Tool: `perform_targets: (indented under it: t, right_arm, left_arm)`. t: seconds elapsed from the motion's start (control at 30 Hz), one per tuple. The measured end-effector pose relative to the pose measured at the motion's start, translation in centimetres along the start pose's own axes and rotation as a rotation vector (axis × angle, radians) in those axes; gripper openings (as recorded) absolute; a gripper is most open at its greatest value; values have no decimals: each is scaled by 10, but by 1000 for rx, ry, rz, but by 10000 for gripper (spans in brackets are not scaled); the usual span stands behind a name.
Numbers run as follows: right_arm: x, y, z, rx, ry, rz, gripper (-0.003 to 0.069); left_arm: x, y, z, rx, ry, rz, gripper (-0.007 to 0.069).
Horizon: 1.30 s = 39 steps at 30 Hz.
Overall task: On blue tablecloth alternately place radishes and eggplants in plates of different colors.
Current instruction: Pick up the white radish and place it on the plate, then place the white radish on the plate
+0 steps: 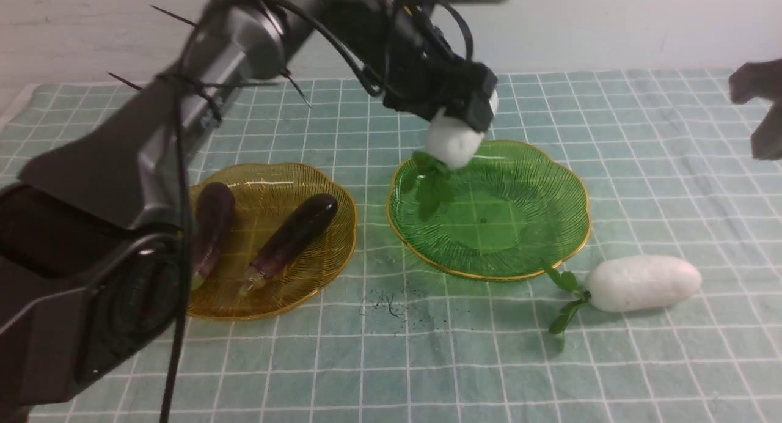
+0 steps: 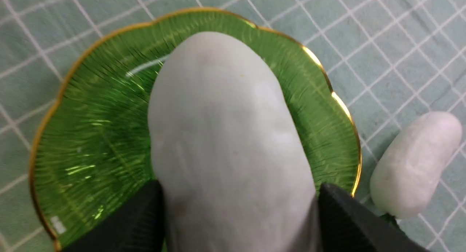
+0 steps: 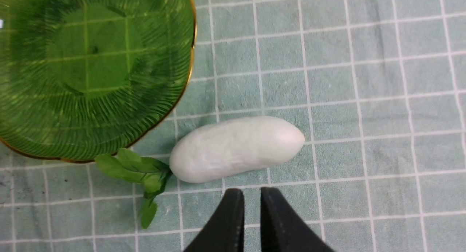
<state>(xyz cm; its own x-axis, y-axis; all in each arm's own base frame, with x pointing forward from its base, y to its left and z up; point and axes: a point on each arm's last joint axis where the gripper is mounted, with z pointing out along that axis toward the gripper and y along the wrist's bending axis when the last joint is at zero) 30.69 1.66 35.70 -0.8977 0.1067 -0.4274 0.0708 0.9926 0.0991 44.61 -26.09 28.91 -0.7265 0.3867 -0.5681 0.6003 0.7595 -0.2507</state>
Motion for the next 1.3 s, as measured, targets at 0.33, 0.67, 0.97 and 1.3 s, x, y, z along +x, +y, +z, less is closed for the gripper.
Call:
perform_targets:
  t: [0.33, 0.67, 0.97, 1.3]
  right_arm:
    - [-13, -32, 71, -61, 179, 250, 486]
    - [-11, -30, 138, -106, 356, 513, 689]
    - [-5, -34, 174, -63, 442, 618, 691]
    - [5, -39, 210, -15, 523, 643, 662]
  left_arm:
    - [25, 6, 70, -62, 128, 38, 479]
    - [27, 14, 70, -153, 142, 28, 676]
    - [15, 13, 16, -314, 141, 53, 429]
    - [-11, -23, -120, -372, -89, 98, 2]
